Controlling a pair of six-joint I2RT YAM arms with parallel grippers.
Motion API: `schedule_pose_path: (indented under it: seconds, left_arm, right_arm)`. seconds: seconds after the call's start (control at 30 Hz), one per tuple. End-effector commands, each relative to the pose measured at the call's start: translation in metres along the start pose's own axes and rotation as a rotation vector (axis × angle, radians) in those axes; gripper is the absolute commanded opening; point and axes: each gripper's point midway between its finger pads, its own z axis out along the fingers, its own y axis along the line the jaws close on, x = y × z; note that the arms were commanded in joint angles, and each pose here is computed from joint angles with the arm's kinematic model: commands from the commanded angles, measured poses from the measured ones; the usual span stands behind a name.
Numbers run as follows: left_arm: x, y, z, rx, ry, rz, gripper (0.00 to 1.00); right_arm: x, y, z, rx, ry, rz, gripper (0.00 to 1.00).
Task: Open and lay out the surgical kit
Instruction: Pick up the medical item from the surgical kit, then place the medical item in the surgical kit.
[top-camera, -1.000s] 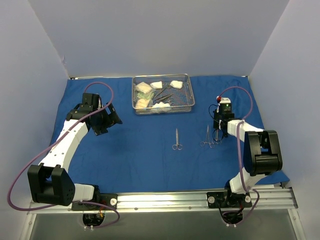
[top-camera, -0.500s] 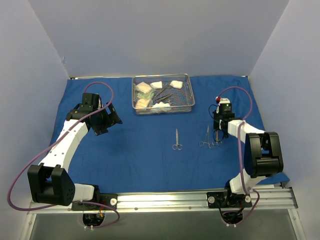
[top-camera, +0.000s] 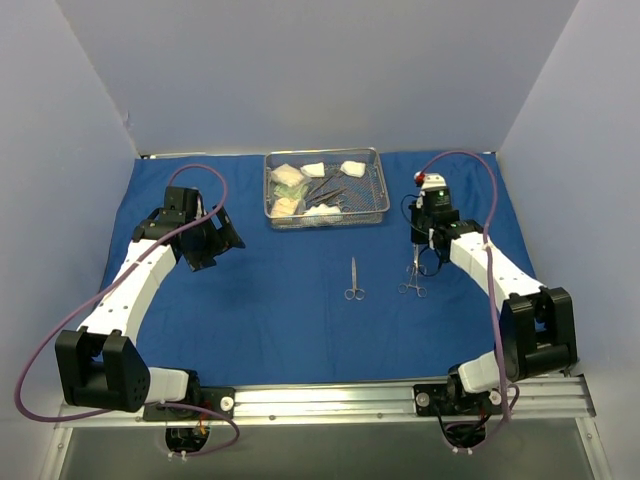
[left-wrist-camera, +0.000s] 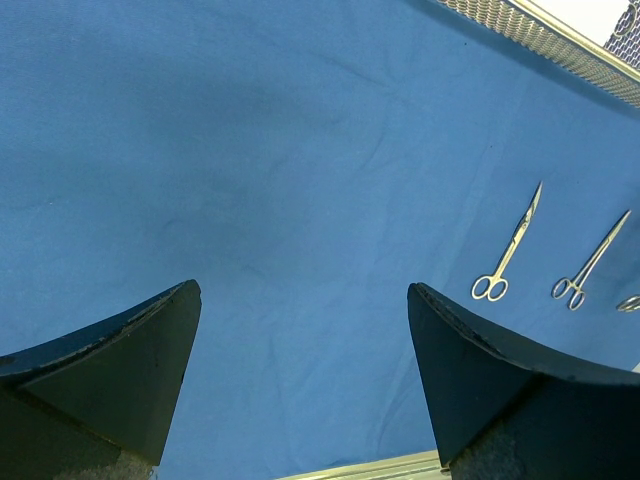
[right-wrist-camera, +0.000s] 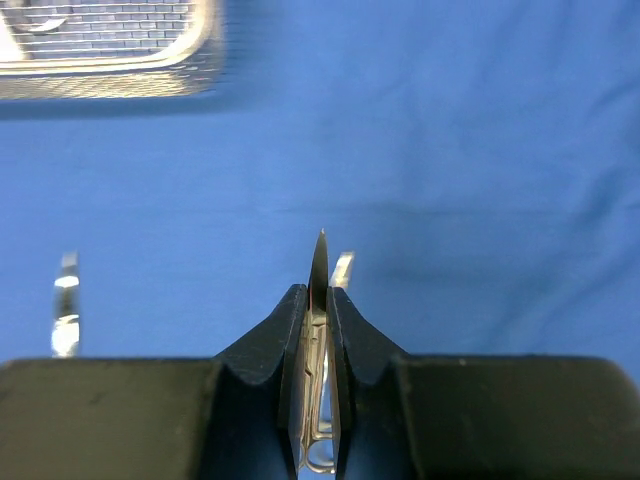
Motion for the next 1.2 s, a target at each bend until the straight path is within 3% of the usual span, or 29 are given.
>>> schedule_pose_path:
  seconds: [0.0, 0.27, 0.47, 0.63, 1.13, 1.17]
  left_arm:
    - [-0.010, -0.009, -0.008, 0.051, -0.050, 0.003, 0.94]
    - [-0.009, -0.010, -0.011, 0.056, -0.053, -0.001, 0.94]
    - [-0.008, -0.013, -0.011, 0.073, -0.047, 0.000, 0.94]
    - [-0.007, -0.012, -0.013, 0.073, -0.051, 0.000, 0.94]
    - [-0.006, -0.011, -0.011, 0.067, -0.048, -0.001, 0.94]
    - [-0.006, -0.010, -0.011, 0.065, -0.049, -0.002, 0.94]
  right_arm:
    - [0.000, 0.035, -0.014, -0.053, 0.029, 0.028, 0.00]
    - [0.007, 0.148, -0.014, -0.242, -0.003, 0.159, 0.00]
    - [0.031, 0.235, -0.005, -0.319, 0.026, 0.124, 0.00]
    - [0.038, 0.255, 0.005, -0.260, 0.027, 0.102, 0.00]
    - [0.061, 0.252, 0.017, -0.228, 0.062, 0.068, 0.00]
    - [0.061, 0.255, 0.017, -0.236, 0.055, 0.042, 0.04]
